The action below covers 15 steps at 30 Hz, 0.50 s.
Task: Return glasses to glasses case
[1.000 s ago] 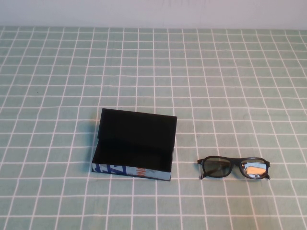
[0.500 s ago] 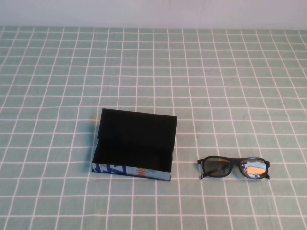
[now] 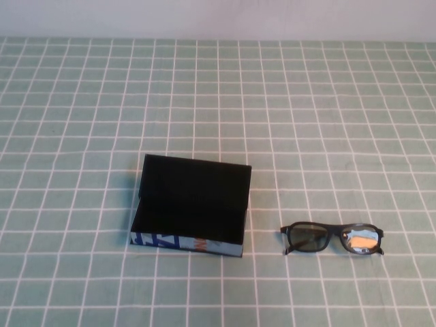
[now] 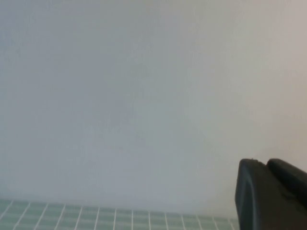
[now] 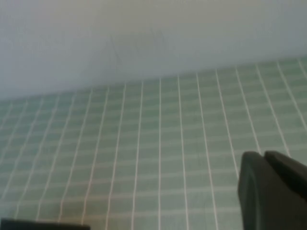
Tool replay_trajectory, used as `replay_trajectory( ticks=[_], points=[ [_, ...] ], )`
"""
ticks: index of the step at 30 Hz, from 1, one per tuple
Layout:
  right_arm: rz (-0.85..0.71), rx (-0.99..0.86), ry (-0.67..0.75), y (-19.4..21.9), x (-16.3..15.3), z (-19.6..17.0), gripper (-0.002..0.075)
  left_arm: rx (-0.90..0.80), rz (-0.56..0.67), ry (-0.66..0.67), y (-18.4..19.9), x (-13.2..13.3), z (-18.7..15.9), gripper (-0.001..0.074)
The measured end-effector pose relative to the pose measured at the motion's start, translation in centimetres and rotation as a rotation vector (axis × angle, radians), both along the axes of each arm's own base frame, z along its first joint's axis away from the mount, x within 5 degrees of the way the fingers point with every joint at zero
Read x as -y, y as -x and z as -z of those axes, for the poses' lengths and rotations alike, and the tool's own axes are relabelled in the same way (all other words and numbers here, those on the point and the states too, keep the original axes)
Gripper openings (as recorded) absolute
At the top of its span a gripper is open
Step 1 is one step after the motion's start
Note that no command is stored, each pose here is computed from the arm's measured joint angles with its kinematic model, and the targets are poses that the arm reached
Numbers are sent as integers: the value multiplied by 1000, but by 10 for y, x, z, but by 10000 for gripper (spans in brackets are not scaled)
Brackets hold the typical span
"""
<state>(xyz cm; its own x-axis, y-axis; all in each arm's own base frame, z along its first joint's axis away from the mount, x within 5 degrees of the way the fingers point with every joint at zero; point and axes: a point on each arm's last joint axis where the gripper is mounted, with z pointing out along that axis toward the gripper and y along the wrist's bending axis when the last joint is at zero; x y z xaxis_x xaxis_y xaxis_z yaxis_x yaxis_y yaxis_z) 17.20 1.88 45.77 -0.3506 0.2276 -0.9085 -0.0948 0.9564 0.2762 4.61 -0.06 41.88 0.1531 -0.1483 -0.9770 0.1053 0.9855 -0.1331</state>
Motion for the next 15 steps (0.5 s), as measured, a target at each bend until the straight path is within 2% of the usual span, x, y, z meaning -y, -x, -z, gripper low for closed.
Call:
replay_trajectory(
  ticks=[6, 9, 15],
  points=[
    [-101, -327, 21, -40, -8, 44, -13, -179, -15, -14, -20, 2, 23, 2],
    [-210, -435, 74, -54, -14, 62, -13, -280, -29, -20, -25, 1, 33, 2],
    [-659, -453, 224, -78, -36, 92, -13, -438, -55, -33, -28, 0, 47, 1]
  ],
)
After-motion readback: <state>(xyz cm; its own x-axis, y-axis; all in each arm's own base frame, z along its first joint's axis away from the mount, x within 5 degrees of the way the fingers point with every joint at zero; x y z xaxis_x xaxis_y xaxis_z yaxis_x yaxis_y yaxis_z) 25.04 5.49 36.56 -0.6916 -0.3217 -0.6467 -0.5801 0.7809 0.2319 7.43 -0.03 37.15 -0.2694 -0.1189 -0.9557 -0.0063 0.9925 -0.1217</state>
